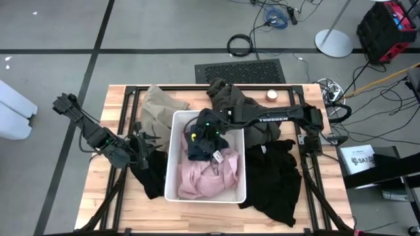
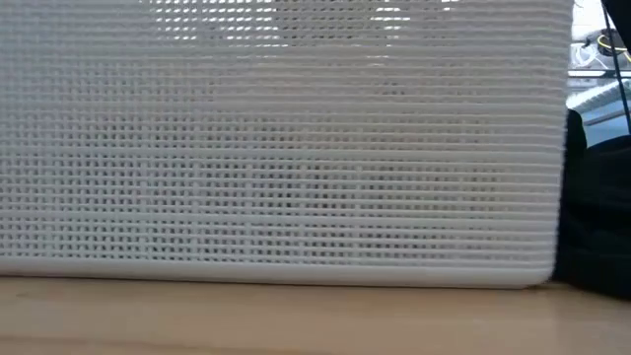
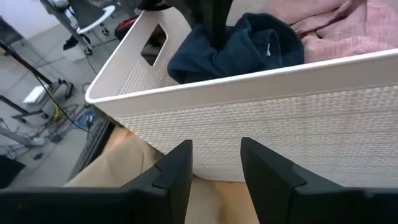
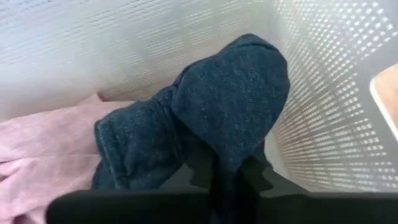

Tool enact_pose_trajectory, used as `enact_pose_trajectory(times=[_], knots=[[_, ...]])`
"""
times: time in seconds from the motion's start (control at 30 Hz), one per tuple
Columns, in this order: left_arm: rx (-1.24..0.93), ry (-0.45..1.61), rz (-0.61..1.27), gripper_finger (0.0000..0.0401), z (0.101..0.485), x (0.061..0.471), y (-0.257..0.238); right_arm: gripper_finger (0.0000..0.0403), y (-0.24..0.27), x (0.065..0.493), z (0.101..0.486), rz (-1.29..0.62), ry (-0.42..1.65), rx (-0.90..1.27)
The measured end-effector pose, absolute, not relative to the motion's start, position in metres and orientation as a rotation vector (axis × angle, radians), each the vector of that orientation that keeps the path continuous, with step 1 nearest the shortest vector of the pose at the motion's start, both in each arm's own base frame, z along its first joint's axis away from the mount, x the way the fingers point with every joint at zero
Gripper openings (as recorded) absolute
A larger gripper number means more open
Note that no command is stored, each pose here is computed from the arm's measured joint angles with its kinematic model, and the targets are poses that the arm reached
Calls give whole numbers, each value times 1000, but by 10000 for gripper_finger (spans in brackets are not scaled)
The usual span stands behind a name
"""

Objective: Sort clothes
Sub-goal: Put the dark blue shorts into the white laundry bin, then move the white laundry bin to the top center of the table

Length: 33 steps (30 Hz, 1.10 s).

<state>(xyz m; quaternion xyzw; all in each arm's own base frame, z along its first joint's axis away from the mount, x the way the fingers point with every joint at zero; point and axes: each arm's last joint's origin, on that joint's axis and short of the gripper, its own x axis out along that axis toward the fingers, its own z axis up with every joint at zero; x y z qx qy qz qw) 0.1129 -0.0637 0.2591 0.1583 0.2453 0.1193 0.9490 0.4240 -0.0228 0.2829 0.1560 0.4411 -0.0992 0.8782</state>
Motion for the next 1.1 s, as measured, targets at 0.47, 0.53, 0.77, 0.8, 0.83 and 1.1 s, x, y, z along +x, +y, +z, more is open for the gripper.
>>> enact_pose_trajectory(times=[0.47,0.53,0.77,0.8,0.83,1.1], knots=[[369,445,210,145,273,113,-64,204,-17,416,345,-65,909,361],[367,444,210,145,274,113,-64,208,-12,413,363,-62,891,341],[359,443,212,145,274,113,-64,200,2,386,408,-225,900,302],[358,444,210,145,274,113,-64,198,5,381,410,-248,934,329],[356,446,202,145,274,113,-64,197,8,375,410,-268,971,354],[347,454,170,145,273,113,-65,197,37,357,400,-572,1060,387]])
